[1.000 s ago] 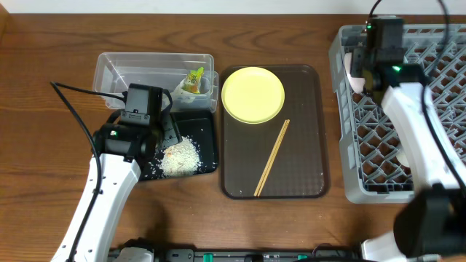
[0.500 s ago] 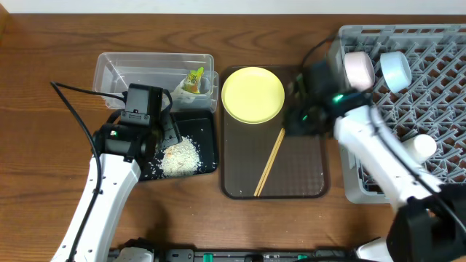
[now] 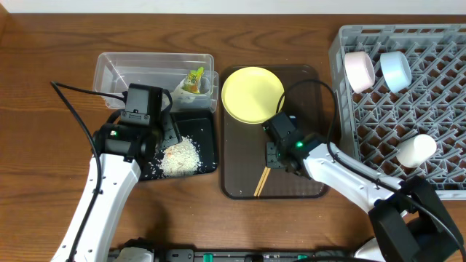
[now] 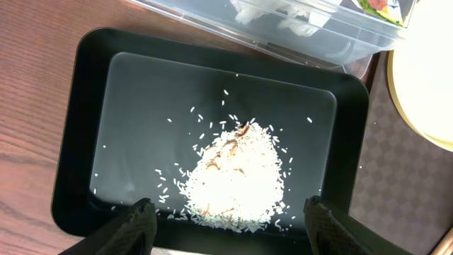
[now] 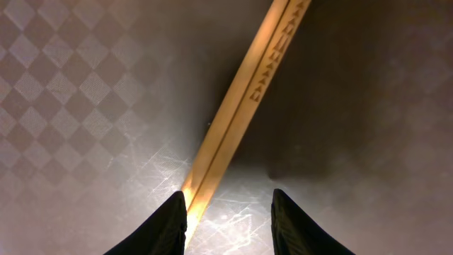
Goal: Sort waste into correct bins and load items into the dishwasher rack
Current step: 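Reach the right gripper to the brown tray and grasp the chopsticks, then carry the chopsticks to the dish rack and release them upright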
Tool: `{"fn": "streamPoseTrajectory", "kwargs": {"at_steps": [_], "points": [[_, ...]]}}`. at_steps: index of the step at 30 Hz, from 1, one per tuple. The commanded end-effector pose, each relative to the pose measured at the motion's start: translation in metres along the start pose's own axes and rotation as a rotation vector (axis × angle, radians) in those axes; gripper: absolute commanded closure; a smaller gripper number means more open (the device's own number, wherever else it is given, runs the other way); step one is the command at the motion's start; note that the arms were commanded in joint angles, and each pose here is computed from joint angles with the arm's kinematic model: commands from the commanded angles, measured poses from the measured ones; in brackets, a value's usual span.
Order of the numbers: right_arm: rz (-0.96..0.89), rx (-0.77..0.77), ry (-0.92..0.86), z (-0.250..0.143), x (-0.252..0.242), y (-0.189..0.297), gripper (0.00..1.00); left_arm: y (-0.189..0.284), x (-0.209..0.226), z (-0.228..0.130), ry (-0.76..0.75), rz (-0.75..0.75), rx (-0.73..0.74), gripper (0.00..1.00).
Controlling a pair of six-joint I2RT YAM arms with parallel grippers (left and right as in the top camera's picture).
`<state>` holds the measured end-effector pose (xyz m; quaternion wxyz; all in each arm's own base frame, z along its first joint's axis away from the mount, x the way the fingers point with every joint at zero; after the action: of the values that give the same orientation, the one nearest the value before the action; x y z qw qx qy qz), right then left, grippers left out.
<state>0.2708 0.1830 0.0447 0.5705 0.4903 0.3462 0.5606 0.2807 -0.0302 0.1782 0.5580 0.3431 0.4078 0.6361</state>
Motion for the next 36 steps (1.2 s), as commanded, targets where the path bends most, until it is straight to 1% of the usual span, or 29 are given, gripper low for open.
{"fn": "streamPoseTrajectory", "kwargs": {"at_steps": [1, 11, 20, 21, 23, 24, 25, 30, 33, 36], "points": [[-0.024, -0.019, -0.017, -0.003, 0.000, -0.003, 0.63, -0.003, 0.004, -0.002, 0.011, 0.025, 0.009, 0.30], [-0.052, 0.006, -0.035, -0.009, -0.004, -0.012, 0.64, -0.003, 0.004, -0.002, 0.011, 0.025, 0.008, 0.30], [-0.069, 0.022, -0.046, -0.012, -0.006, -0.021, 0.62, -0.003, 0.004, -0.002, 0.011, 0.025, 0.009, 0.30], [-0.070, 0.023, -0.048, -0.012, -0.007, -0.021, 0.71, -0.003, 0.004, -0.002, 0.011, 0.025, 0.009, 0.30], [-0.071, 0.023, -0.049, -0.012, -0.007, -0.021, 0.91, -0.003, 0.004, -0.002, 0.011, 0.025, 0.009, 0.30], [-0.071, 0.022, -0.052, -0.011, -0.008, -0.020, 0.96, -0.003, 0.004, -0.002, 0.011, 0.025, 0.010, 0.30], [-0.074, 0.024, -0.055, -0.011, -0.009, -0.020, 0.99, -0.003, 0.005, -0.002, 0.011, 0.026, 0.011, 0.30], [-0.096, 0.008, -0.066, 0.001, -0.023, -0.011, 0.99, -0.003, 0.005, -0.002, 0.011, 0.026, 0.011, 0.30], [-0.105, -0.031, -0.048, 0.021, -0.034, 0.006, 0.99, -0.003, 0.005, -0.002, 0.011, 0.026, 0.011, 0.30], [-0.096, -0.080, -0.021, 0.049, -0.046, 0.035, 0.99, -0.003, 0.005, -0.002, 0.011, 0.026, 0.011, 0.30]]}}
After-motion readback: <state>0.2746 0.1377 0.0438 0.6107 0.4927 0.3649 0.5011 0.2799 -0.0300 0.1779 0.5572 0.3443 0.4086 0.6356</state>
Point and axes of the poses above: each gripper's point midway between its finger pads, its own y axis back along the fingers, its own x axis along the line the jaws close on, z = x × y, the point moved 3 cm from there along y, back along the fingers, and after that the axes turned 10 degrees about -y, right-handed, at the moved point
